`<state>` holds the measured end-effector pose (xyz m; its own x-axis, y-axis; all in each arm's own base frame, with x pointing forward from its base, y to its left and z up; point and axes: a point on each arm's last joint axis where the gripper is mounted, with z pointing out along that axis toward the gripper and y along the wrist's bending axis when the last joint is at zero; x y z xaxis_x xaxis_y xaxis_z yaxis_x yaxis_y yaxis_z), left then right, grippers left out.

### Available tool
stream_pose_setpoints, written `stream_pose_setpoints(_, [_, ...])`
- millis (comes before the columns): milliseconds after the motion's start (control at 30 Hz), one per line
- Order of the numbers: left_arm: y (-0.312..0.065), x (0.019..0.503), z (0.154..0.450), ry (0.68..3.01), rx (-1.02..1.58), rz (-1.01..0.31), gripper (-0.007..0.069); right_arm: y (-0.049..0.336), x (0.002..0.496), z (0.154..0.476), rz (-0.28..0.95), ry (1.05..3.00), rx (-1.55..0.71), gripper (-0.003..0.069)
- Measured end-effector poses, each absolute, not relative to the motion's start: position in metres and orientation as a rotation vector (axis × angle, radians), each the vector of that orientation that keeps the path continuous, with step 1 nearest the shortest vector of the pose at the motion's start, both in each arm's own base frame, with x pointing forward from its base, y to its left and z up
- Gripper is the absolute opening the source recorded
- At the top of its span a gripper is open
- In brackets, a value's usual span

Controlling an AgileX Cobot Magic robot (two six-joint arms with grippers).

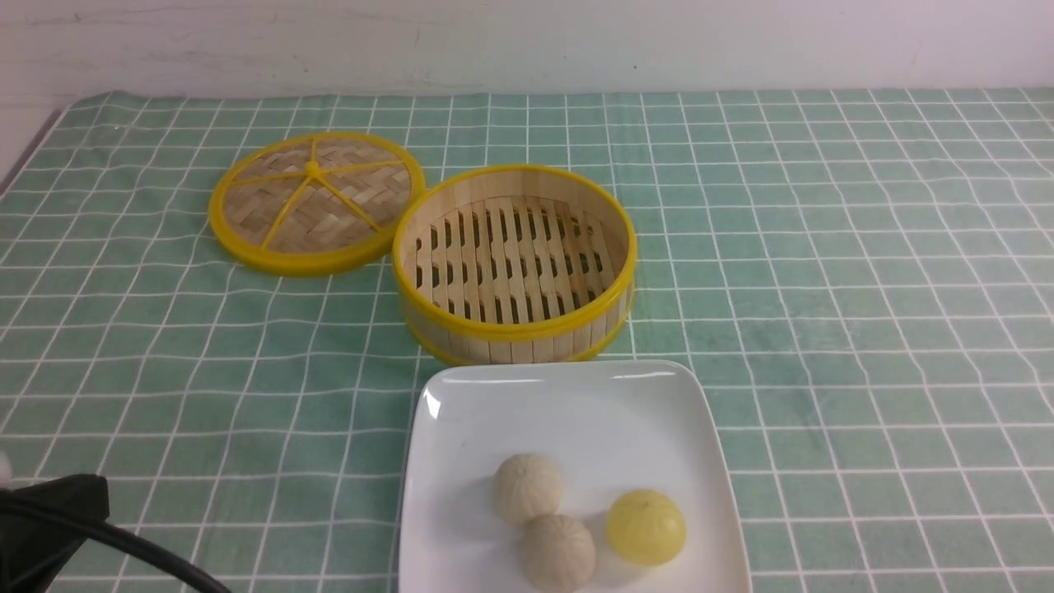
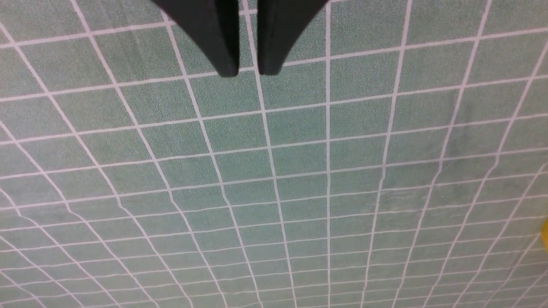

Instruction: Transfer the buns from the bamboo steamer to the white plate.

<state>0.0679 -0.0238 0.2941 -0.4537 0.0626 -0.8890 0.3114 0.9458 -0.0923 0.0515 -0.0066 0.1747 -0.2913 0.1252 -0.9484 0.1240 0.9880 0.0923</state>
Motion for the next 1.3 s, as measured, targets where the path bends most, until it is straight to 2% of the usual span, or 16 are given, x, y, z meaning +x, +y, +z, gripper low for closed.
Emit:
stream_pose_setpoints(267, [-0.025,0.067,0.291,2.052,0.200,-0.360,0.0029,-0.007,0.052,0.175,0.001,1.870,0.180,0.0102])
stream_pose_setpoints(567, [-0.028,0.069,0.256,1.975,0.179,-0.403,0.0038,-0.007,0.052,0.175,0.002,1.870,0.181,0.0111])
stream_pose_setpoints(800, [-0.007,0.057,0.224,1.888,-0.085,-0.279,0.0044,-0.007,0.052,0.175,0.002,1.870,0.181,0.0120])
stream_pose_setpoints(1033, [0.004,0.050,0.188,1.868,-0.218,-0.117,0.0044,-0.007,0.052,0.175,0.000,1.870,0.180,0.0128])
stream_pose_setpoints(1133, [0.004,0.050,0.172,1.908,-0.234,-0.102,0.0045,-0.007,0.052,0.175,0.000,1.869,0.179,0.0132])
stream_pose_setpoints(1300, [0.004,0.052,0.172,1.876,-0.224,-0.108,0.0051,-0.007,0.052,0.175,-0.001,1.870,0.178,0.0139])
